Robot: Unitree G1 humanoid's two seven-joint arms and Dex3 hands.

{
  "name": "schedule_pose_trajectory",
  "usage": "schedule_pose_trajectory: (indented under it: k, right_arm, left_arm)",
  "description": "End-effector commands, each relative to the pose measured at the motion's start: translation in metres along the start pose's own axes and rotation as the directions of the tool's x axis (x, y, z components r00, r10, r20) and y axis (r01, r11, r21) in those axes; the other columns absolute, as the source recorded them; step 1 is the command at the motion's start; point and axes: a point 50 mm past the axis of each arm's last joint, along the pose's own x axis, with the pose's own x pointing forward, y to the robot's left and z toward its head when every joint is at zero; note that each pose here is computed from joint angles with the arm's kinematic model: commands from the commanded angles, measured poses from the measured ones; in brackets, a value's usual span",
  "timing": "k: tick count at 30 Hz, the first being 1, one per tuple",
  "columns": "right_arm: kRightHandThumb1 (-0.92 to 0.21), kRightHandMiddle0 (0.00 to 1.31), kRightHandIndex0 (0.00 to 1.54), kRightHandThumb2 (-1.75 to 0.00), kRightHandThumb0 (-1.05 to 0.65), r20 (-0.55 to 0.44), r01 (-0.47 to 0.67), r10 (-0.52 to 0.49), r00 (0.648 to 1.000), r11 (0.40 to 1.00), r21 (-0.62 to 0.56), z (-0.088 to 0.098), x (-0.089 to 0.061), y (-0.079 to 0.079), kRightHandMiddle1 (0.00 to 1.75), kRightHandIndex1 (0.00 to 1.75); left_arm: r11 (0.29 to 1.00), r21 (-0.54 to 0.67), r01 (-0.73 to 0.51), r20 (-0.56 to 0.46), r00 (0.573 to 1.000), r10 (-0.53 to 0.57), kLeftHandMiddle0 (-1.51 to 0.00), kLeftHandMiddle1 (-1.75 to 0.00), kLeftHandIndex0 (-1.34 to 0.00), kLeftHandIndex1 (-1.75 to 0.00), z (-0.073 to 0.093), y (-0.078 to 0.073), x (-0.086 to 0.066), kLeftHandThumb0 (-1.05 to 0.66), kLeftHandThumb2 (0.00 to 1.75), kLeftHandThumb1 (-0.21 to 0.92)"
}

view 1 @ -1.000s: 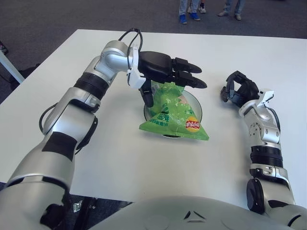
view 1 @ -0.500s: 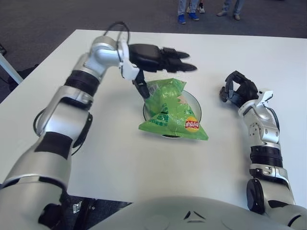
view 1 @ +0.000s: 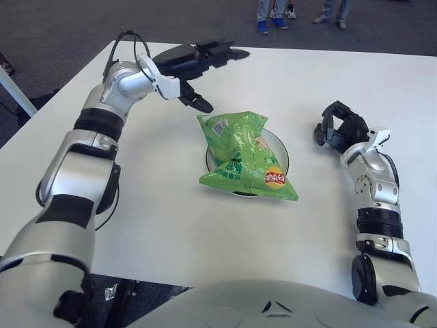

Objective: Put the snack into the plate.

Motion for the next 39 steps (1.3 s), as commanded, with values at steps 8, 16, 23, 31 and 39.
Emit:
schedule_pose_trajectory:
  k: [8, 16, 23, 31, 39]
  right_arm:
    - [-0.35, 0.59, 1.31, -1.28, -0.48, -0.124, 0.026, -0.025, 0.992, 1.000, 0.010, -0.031, -0.005, -0.006, 1.75, 1.75]
    - [-0.35, 0.59, 1.32, -1.29, -0.48, -0.121, 0.031, -0.030, 0.992, 0.999, 0.008, -0.031, -0.004, -0.006, 1.75, 1.75]
    - [-0.34, 0.60, 1.32, -1.29, -0.48, -0.118, 0.040, -0.038, 0.992, 0.999, 0.013, -0.032, -0.003, -0.005, 1.75, 1.75]
    - [-0.33, 0.60, 1.32, -1.30, -0.48, -0.109, 0.054, -0.051, 0.993, 0.998, 0.026, -0.031, -0.003, -0.005, 1.75, 1.75]
    - [-0.33, 0.61, 1.31, -1.31, -0.48, -0.094, 0.073, -0.070, 0.993, 0.997, 0.033, -0.030, -0.004, -0.004, 1.75, 1.75]
  left_arm:
    - [0.972, -0.081, -0.222, -0.109, 0.971, 0.213, -0.17, -0.72, 0.00, -1.08, -0.011, -0.001, -0.013, -0.81, 0.64, 0.74]
    - [0.914, -0.195, -0.355, -0.176, 0.930, 0.323, -0.24, -0.96, 0.00, -1.25, -0.015, 0.002, -0.022, -0.65, 0.87, 0.61]
    - [0.854, -0.236, -0.463, -0.254, 0.878, 0.406, -0.31, -1.15, -0.06, -1.42, -0.018, 0.000, -0.029, -0.56, 0.98, 0.57]
    - [0.707, -0.336, -0.623, -0.396, 0.774, 0.494, -0.52, -1.55, -0.27, -1.72, -0.033, -0.005, -0.041, -0.39, 0.75, 0.75]
    - [0.533, -0.441, -0.722, -0.544, 0.687, 0.482, -0.85, -1.74, -0.42, -1.75, -0.037, -0.014, -0.055, -0.41, 1.01, 0.56]
